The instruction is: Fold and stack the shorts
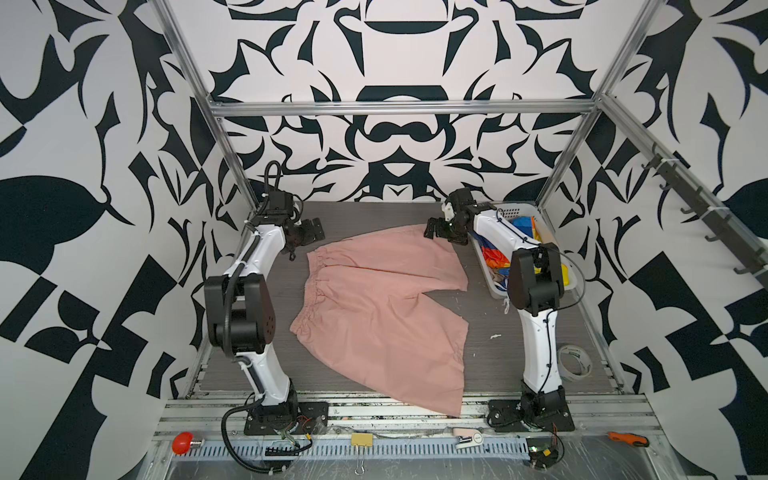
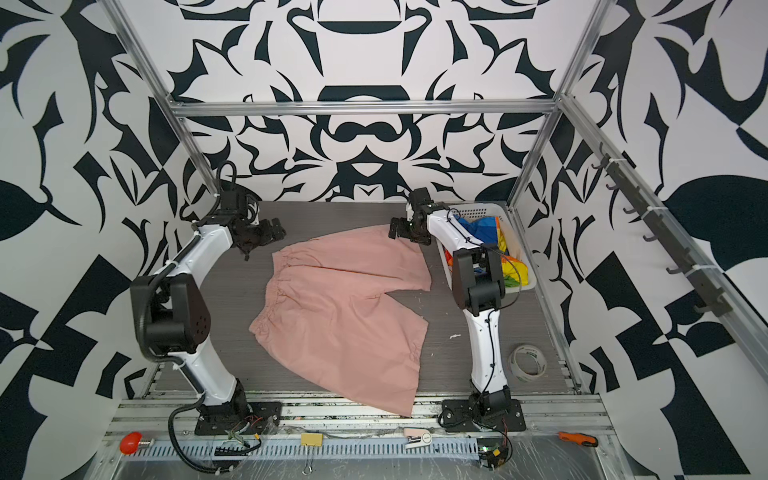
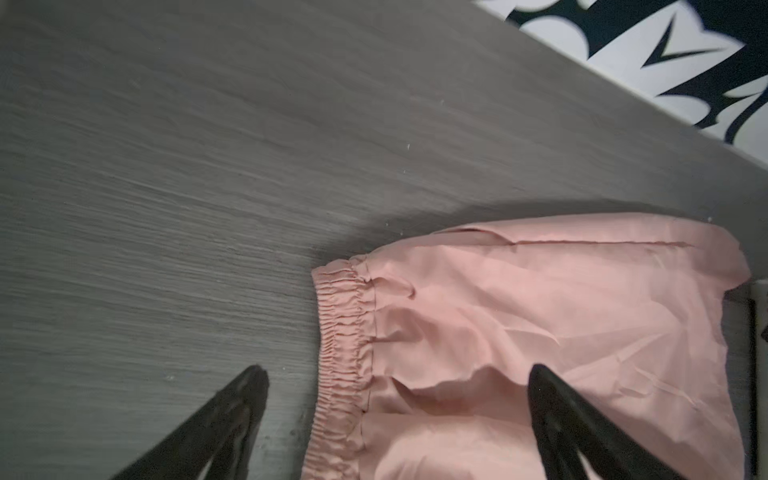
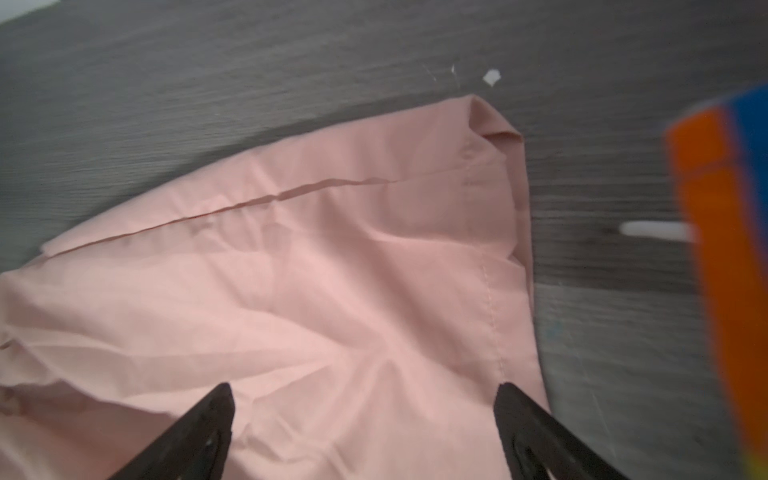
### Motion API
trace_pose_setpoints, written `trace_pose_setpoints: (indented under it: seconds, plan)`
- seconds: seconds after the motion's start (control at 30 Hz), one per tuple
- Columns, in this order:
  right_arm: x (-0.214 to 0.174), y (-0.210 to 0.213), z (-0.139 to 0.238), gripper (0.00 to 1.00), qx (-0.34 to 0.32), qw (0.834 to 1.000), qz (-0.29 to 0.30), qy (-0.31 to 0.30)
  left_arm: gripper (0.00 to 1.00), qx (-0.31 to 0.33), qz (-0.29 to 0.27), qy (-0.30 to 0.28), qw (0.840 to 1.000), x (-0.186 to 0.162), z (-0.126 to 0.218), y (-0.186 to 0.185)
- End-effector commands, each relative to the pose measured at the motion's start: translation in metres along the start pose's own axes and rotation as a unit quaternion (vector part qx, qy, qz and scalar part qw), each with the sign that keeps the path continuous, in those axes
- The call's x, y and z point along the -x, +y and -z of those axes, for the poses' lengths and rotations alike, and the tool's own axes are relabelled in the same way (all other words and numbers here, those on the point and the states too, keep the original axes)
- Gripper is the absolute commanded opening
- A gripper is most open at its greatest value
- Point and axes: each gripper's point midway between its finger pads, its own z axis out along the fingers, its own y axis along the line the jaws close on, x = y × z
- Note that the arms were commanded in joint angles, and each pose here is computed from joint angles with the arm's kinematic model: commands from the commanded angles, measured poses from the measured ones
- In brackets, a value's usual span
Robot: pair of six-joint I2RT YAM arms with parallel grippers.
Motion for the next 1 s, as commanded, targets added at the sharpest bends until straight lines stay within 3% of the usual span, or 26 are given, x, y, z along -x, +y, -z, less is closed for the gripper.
trace_pose_setpoints:
  seconds: [0.0, 0.2, 0.4, 0.6, 0.73, 0.97]
  plan:
    - [0.011, 0.015, 0.001, 1.0, 0.021, 1.0, -0.007, -0.006, 0.99, -0.076, 0.045, 0.057, 0.994, -0.027, -0.022, -0.025]
    - [0.022, 0.012, -0.025, 0.99, 0.021, 0.999, -0.022, -0.012, 0.99, -0.093, 0.086, 0.118, 0.985, -0.04, -0.066, -0.023]
    - [0.041, -0.012, -0.042, 1.0, -0.032, 0.999, -0.009, -0.024, 0.99, -0.087, 0.137, 0.127, 0.979, -0.036, -0.089, 0.002]
    - [0.06, -0.049, -0.059, 0.99, -0.064, 0.997, -0.024, -0.038, 0.99, -0.087, 0.148, 0.128, 0.977, -0.032, -0.098, 0.006]
    - [0.069, -0.05, -0.056, 0.99, -0.058, 0.997, -0.023, -0.043, 0.99, -0.091, 0.163, 0.122, 0.975, -0.026, -0.094, 0.011]
    - [0.096, -0.009, 0.005, 1.0, -0.013, 0.996, 0.002, -0.092, 0.99, -0.087, 0.117, 0.025, 0.989, 0.031, -0.039, 0.015]
